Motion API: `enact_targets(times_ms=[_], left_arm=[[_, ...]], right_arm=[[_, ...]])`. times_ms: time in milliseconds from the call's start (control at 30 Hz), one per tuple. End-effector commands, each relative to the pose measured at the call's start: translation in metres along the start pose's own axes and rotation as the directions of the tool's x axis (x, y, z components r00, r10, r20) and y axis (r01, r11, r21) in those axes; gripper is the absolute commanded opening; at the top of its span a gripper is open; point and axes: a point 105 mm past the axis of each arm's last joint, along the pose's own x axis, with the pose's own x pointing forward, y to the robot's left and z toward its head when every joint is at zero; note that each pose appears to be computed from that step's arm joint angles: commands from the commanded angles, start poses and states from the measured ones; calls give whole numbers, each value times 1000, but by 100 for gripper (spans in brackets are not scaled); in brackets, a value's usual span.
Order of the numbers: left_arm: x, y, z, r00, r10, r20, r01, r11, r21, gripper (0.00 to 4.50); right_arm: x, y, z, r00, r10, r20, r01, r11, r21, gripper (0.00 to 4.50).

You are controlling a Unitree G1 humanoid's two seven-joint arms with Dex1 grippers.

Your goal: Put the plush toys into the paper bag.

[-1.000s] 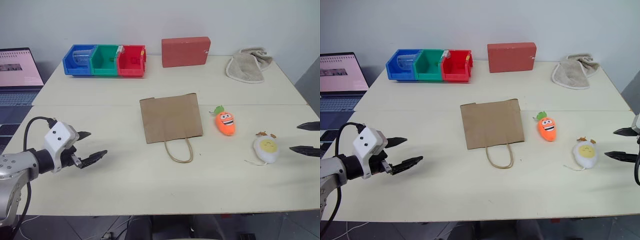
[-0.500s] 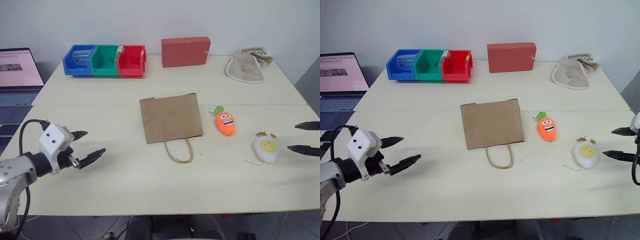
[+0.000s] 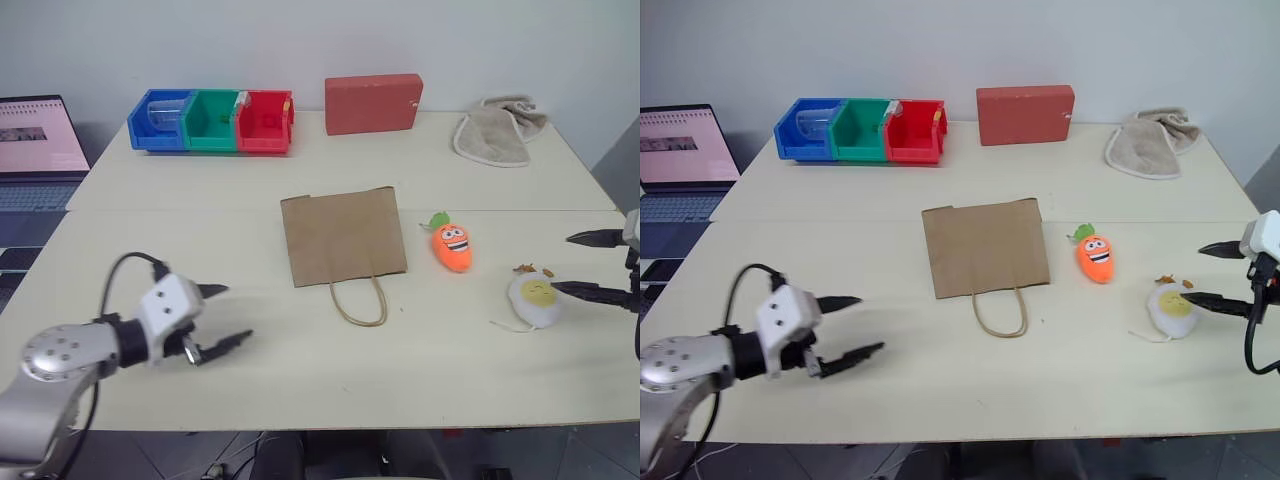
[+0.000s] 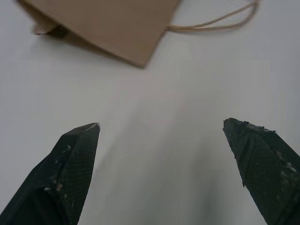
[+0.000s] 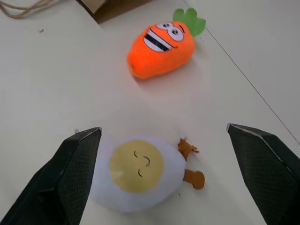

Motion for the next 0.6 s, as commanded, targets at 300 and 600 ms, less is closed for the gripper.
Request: enact_targets(times_ms=[300, 600], left_arm=[[71, -20, 49, 971, -165, 171, 135, 975, 176, 450], [121, -37, 49, 940, -276, 199, 213, 933, 290, 450]], right_arm=[[40, 83, 45, 983, 138, 119, -137, 990, -12, 447], [63, 131, 58, 950, 225, 216, -238, 971, 36, 447]])
